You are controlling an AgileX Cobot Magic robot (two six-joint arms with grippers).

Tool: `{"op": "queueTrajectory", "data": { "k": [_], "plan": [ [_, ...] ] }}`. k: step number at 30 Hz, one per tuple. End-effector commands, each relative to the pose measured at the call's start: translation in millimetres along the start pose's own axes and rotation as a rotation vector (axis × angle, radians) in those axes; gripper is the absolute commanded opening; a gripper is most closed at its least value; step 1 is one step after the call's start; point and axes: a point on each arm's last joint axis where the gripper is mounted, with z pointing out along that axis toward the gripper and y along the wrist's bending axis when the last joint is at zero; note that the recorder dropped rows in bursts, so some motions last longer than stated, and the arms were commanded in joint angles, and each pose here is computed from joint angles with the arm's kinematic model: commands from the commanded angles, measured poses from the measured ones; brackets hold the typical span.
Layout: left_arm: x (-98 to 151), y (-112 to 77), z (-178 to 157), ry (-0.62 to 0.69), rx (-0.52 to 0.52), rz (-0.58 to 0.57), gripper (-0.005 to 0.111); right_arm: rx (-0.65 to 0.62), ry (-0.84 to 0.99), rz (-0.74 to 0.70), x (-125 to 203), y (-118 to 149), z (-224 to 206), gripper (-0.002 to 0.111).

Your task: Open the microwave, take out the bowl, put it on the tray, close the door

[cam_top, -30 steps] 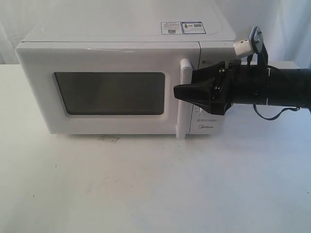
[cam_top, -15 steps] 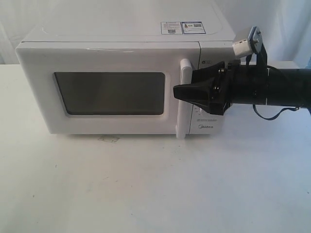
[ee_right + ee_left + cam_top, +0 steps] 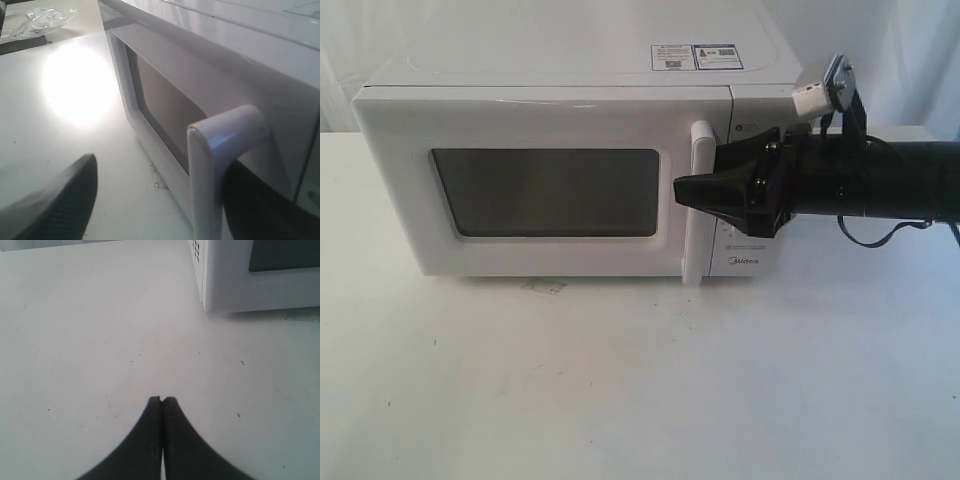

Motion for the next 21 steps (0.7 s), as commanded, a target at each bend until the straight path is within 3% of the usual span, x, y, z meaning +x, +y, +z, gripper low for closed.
{"op": "queueTrajectory", "data": {
  "k": [1, 6, 16, 21],
  "plan": [
    [1.4, -0.1, 0.3, 0.002, 0.000, -0.004, 0.000, 0.014, 0.023, -0.006, 2.9, -0.9, 18.1, 0.056],
    [1.4, -0.1, 0.3, 0.002, 0.000, -0.004, 0.000, 0.060, 0.064, -0.011, 6.1, -2.6, 21.7, 0.032],
    [1.4, -0.1, 0.3, 0.002, 0.000, -0.004, 0.000, 0.058, 0.061, -0.013, 5.3, -2.7, 21.8, 0.000],
    [1.4, -0.1, 0.3, 0.002, 0.000, -0.004, 0.000, 0.074, 0.070, -0.014, 5.8, -4.3, 21.7, 0.002]
  ]
}}
